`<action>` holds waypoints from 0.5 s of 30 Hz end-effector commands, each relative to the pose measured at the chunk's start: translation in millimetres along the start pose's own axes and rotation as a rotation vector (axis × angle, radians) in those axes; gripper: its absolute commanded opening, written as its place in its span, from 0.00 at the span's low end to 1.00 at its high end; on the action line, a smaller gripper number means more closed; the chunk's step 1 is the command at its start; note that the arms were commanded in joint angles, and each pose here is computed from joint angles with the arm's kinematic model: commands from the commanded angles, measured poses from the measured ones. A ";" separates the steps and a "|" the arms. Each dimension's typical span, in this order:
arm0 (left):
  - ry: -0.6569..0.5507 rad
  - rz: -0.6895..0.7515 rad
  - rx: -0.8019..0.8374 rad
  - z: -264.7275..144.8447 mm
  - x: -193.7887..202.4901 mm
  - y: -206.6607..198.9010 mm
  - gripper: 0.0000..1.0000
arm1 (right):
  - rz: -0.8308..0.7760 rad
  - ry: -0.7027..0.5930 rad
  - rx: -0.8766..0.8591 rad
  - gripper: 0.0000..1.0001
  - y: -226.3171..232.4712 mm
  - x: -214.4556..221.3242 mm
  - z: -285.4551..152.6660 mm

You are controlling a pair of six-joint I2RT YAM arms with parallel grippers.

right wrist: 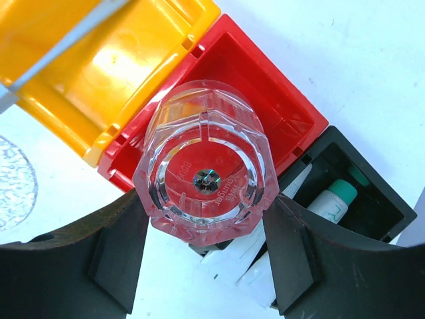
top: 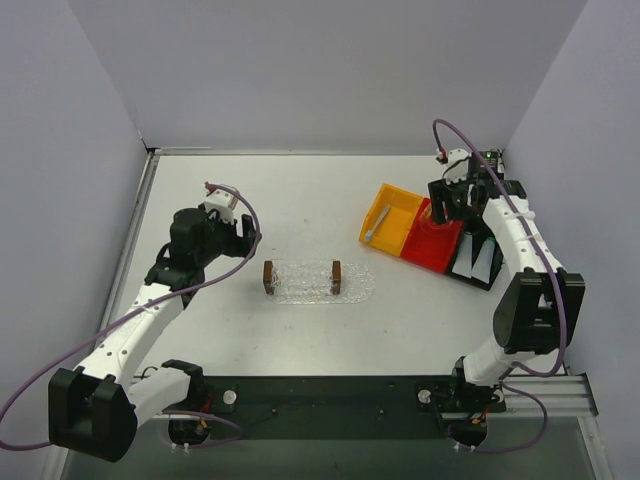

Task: Prepare toiletry sets of a toothbrush and toothpaste on the tray

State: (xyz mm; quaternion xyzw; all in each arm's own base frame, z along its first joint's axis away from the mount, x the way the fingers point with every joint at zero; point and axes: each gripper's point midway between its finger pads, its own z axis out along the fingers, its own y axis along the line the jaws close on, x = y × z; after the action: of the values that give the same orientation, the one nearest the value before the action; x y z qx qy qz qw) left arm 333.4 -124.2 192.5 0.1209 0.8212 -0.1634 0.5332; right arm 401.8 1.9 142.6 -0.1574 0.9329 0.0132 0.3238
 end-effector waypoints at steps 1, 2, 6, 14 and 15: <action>-0.156 0.032 0.088 -4.6 -44.8 -16.6 0.82 | 0.013 -0.130 -0.045 0.15 11.2 -35.4 -51.4; -0.161 0.046 0.127 -5.7 -47.7 -25.4 0.82 | 0.018 -0.134 -0.069 0.13 16.6 -36.2 -58.9; -0.238 0.131 0.273 -15.7 -71.7 -63.1 0.82 | 0.051 -0.216 -0.245 0.12 52.9 -56.5 -100.0; -0.372 0.343 0.360 -24.4 -102.3 -131.4 0.81 | 0.162 -0.254 -0.701 0.09 135.4 -64.5 -153.4; -0.397 0.354 0.377 -27.6 -110.9 -141.4 0.81 | 0.176 -0.251 -0.746 0.09 142.5 -64.7 -159.6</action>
State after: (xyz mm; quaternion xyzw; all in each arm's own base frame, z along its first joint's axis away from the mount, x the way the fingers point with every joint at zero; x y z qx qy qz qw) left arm 301.5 -224.2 257.8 0.2903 0.7068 -0.2549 0.5926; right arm 346.4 90.9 264.1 -0.1696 0.8697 0.2515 0.3893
